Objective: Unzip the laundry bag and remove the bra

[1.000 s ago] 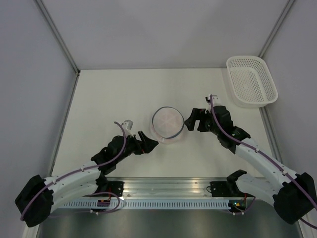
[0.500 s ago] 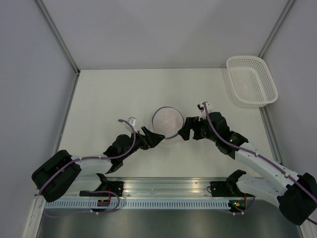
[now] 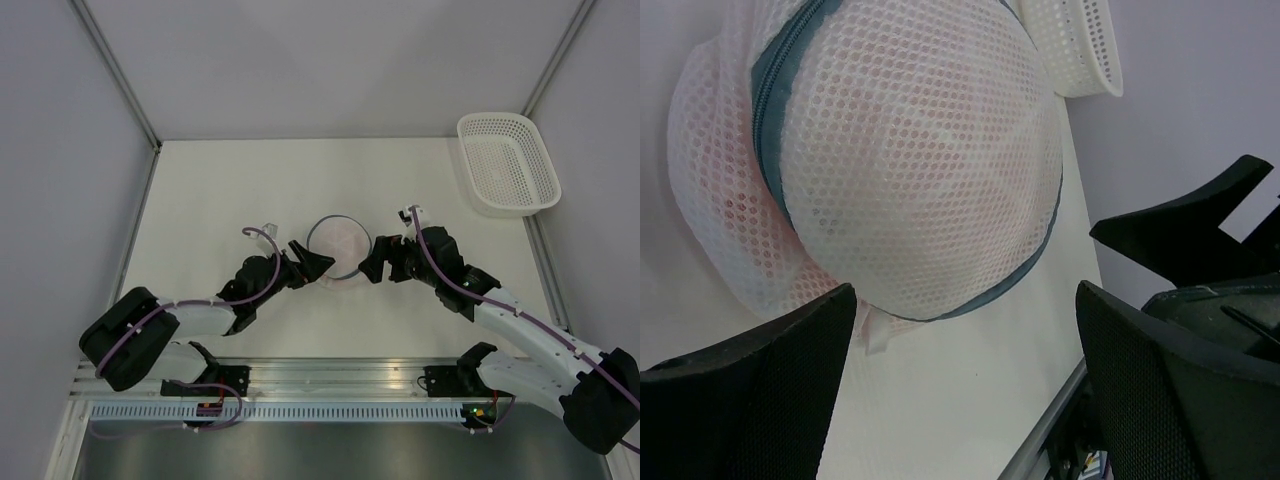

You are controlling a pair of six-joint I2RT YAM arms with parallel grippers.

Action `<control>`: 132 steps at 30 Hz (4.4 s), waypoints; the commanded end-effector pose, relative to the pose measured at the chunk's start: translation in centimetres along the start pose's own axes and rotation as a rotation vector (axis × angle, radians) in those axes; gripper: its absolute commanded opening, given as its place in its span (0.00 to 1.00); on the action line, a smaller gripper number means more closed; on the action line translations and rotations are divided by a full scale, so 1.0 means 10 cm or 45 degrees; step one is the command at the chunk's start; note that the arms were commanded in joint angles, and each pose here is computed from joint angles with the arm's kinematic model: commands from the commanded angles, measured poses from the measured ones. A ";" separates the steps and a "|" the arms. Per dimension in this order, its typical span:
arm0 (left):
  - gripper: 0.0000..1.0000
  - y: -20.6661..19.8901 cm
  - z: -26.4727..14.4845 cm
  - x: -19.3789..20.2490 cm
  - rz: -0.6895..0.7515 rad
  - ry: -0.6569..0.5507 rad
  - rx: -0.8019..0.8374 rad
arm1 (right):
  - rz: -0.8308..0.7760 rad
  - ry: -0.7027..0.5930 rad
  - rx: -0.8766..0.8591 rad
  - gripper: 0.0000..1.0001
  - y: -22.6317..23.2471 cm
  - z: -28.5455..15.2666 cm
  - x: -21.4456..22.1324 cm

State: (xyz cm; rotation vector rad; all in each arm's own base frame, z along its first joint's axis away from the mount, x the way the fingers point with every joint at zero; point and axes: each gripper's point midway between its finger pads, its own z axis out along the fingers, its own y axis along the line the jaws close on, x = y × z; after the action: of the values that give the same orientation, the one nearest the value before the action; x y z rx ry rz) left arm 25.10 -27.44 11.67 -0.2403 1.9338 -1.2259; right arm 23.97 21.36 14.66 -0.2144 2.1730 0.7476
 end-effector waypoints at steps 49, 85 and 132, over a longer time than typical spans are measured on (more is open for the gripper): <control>0.69 0.18 0.76 -0.04 -0.178 -0.039 0.030 | 0.134 -0.005 -0.109 0.00 0.19 0.95 -0.20; 0.02 -0.27 -0.05 -0.02 -0.445 0.106 -0.474 | -0.066 -0.148 0.087 0.42 0.99 0.16 0.26; 0.02 -0.34 -0.34 0.28 -0.607 0.176 -0.444 | 0.185 -0.549 0.271 0.46 0.96 0.27 0.01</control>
State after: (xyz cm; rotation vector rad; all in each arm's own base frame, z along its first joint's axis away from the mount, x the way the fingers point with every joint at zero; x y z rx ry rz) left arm 21.31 -28.60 15.14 -0.7408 2.2218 -1.2373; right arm 19.37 31.61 14.31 0.0851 1.9500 0.5777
